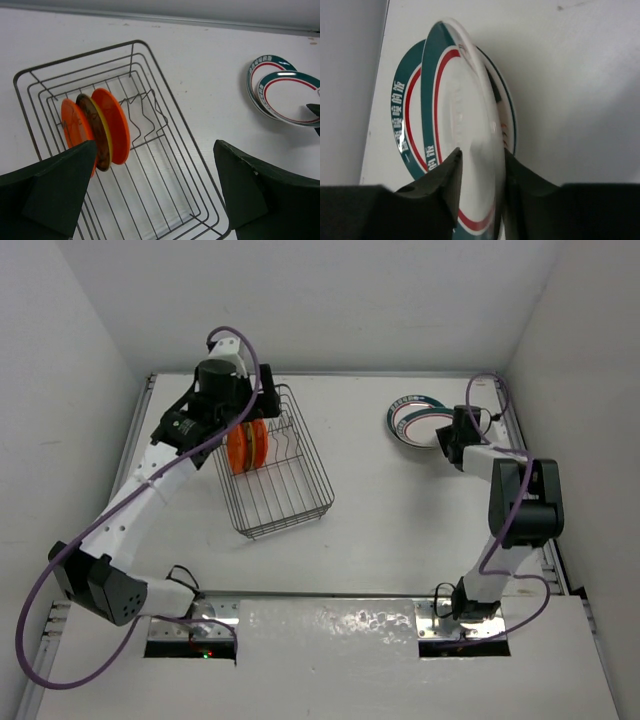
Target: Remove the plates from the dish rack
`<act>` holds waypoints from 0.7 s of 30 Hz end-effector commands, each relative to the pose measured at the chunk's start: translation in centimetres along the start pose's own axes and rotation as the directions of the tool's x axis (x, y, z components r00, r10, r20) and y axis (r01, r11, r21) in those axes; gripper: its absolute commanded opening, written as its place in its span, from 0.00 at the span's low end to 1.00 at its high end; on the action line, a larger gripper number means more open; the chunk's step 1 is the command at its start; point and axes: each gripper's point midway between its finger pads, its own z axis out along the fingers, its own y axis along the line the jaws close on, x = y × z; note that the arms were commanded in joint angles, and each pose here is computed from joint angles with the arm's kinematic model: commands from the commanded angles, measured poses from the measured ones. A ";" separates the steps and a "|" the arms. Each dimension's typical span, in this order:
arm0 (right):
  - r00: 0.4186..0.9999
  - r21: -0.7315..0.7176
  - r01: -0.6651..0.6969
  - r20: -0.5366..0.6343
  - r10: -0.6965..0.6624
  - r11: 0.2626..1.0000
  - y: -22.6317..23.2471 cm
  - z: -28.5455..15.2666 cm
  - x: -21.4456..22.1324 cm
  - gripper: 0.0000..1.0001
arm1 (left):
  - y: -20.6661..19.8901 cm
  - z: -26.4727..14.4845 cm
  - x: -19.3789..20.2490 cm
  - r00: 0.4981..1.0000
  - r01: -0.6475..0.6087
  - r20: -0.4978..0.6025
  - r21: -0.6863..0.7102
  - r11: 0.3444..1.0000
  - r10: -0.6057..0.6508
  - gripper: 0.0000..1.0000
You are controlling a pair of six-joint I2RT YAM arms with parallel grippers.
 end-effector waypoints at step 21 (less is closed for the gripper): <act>0.861 0.316 0.486 -0.335 -0.384 0.814 -1.6 -7.1 -1.4 0.99 | 6.3 4.6 5.5 0.921 0.272 -0.244 -0.156 0.950 -0.304 0.99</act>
